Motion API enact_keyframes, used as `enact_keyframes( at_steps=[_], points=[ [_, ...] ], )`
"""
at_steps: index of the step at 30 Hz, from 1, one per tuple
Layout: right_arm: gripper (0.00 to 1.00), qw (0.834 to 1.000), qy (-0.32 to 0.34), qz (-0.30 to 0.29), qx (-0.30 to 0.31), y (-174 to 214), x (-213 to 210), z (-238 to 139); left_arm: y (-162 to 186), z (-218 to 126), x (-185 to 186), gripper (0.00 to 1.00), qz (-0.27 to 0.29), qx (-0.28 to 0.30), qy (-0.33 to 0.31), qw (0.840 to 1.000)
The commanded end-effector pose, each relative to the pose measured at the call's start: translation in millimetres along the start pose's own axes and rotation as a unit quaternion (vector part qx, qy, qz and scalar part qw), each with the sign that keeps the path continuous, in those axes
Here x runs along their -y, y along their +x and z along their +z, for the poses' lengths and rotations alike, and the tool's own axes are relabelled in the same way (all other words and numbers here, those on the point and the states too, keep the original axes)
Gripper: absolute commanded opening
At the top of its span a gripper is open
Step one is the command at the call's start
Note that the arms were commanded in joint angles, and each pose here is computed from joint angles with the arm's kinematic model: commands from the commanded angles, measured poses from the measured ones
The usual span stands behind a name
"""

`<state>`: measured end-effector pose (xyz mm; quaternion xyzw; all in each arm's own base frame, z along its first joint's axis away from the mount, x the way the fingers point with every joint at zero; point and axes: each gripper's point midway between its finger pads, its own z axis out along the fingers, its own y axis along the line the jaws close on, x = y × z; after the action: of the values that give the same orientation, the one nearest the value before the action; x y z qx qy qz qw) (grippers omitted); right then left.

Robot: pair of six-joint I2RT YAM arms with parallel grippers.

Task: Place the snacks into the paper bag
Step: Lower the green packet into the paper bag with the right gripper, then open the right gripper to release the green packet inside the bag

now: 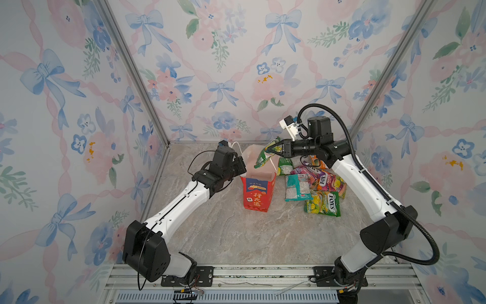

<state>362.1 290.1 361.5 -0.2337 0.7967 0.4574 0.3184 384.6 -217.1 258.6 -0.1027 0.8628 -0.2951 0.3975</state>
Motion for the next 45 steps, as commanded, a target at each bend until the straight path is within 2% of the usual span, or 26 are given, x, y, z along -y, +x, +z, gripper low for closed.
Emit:
enact_keyframes(
  at_steps=[1, 9, 20, 30, 39, 45],
  points=[
    [0.00, 0.999, 0.016, -0.044, -0.009, 0.7, -14.7, -5.0, -0.9, 1.3, 6.6, 0.00, 0.009, -0.002, 0.004, 1.000],
    [0.00, 0.992, 0.082, -0.083, -0.043, 13.1, -13.7, -8.3, -0.9, 3.4, 8.9, 0.00, 0.011, -0.003, 0.005, 1.000],
    [0.00, 0.976, 0.164, -0.108, -0.098, 34.4, 9.6, 4.3, -0.8, 5.0, 10.0, 0.00, 0.011, -0.004, 0.005, 1.000],
    [0.00, 0.965, 0.198, -0.119, -0.125, 45.9, 17.4, 20.7, -0.8, 3.6, 11.7, 0.00, 0.012, -0.002, 0.007, 1.000],
    [0.07, 0.963, 0.208, -0.117, -0.127, 46.7, 18.2, 22.5, -1.7, 2.5, 13.7, 0.00, 0.015, 0.000, 0.008, 1.000],
    [0.17, 0.960, 0.218, -0.120, -0.129, 47.1, 19.2, 22.5, 0.0, 4.3, 15.5, 0.00, 0.016, -0.004, 0.010, 1.000]
  ],
)
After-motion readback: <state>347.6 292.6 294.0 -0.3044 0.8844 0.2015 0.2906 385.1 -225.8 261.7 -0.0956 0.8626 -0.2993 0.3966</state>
